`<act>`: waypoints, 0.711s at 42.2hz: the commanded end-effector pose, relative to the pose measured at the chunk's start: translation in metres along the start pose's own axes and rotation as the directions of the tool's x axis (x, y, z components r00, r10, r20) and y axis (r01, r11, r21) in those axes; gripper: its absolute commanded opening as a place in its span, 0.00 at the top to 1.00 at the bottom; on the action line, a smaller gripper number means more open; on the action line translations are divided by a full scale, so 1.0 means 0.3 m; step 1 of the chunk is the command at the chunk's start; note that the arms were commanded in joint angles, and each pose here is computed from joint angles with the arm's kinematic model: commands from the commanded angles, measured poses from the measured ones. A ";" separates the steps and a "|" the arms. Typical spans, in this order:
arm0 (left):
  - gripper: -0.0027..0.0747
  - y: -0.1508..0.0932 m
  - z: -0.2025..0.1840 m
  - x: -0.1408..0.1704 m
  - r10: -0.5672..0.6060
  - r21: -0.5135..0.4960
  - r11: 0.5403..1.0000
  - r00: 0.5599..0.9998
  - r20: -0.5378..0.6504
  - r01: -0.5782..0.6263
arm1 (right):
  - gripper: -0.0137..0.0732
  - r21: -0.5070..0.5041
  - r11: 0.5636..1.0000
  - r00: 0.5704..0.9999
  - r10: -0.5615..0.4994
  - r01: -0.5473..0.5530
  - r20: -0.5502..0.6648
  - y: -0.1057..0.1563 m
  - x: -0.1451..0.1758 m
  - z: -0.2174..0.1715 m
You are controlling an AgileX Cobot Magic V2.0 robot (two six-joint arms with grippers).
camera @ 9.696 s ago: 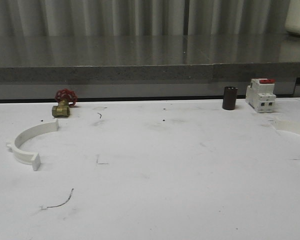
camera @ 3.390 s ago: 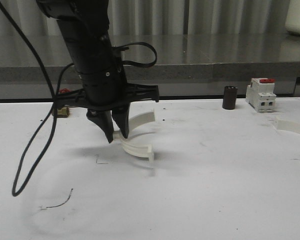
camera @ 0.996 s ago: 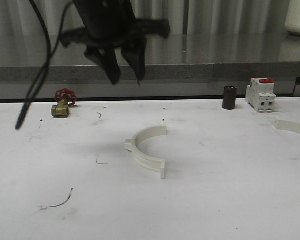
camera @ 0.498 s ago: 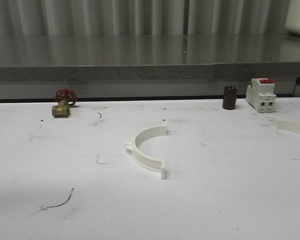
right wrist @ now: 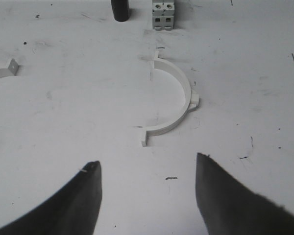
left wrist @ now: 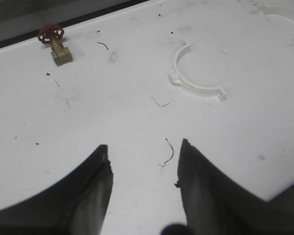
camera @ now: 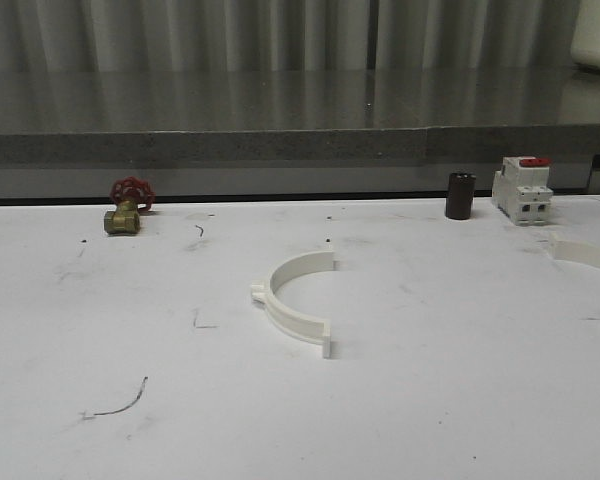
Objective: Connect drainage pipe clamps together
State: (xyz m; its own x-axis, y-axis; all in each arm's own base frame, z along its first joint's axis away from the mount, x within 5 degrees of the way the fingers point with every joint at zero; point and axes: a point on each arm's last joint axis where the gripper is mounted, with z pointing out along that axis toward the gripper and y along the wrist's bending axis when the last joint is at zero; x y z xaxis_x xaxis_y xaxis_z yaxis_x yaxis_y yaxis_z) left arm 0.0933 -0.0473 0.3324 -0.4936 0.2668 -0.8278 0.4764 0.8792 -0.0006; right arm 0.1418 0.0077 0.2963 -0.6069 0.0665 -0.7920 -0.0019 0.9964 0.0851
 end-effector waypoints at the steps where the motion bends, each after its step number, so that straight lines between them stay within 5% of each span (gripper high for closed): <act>1: 0.56 -0.002 -0.026 -0.035 -0.010 0.000 1.000 0.993 0.118 0.010 | 0.32 -0.004 1.000 0.994 0.003 -0.002 0.107 0.002 -0.056 -0.022; 10: 0.56 -0.001 -0.025 -0.037 -0.010 -0.001 1.000 0.993 0.121 0.010 | 0.32 -0.009 1.000 0.997 0.012 -0.011 0.074 0.006 -0.070 -0.026; 22: 0.56 -0.001 -0.025 -0.037 -0.010 -0.001 1.000 0.993 0.121 0.010 | 0.36 0.079 0.994 0.994 -0.074 0.080 -0.080 -0.010 -0.224 0.039; 30: 0.56 -0.001 -0.025 -0.037 -0.010 -0.001 1.000 0.993 0.121 0.010 | 0.39 0.163 0.987 0.970 0.040 0.000 -0.239 -0.092 -0.315 0.158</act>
State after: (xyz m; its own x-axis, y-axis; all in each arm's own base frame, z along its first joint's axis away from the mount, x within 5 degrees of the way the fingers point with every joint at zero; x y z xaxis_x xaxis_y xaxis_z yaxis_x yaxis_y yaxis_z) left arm 0.0902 -0.0460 0.3320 -0.4746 0.2562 -0.8421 0.4750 0.8800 0.0000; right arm 0.2174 -0.0098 0.3292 -0.7841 0.0518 -0.6184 0.0744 0.9972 -0.0109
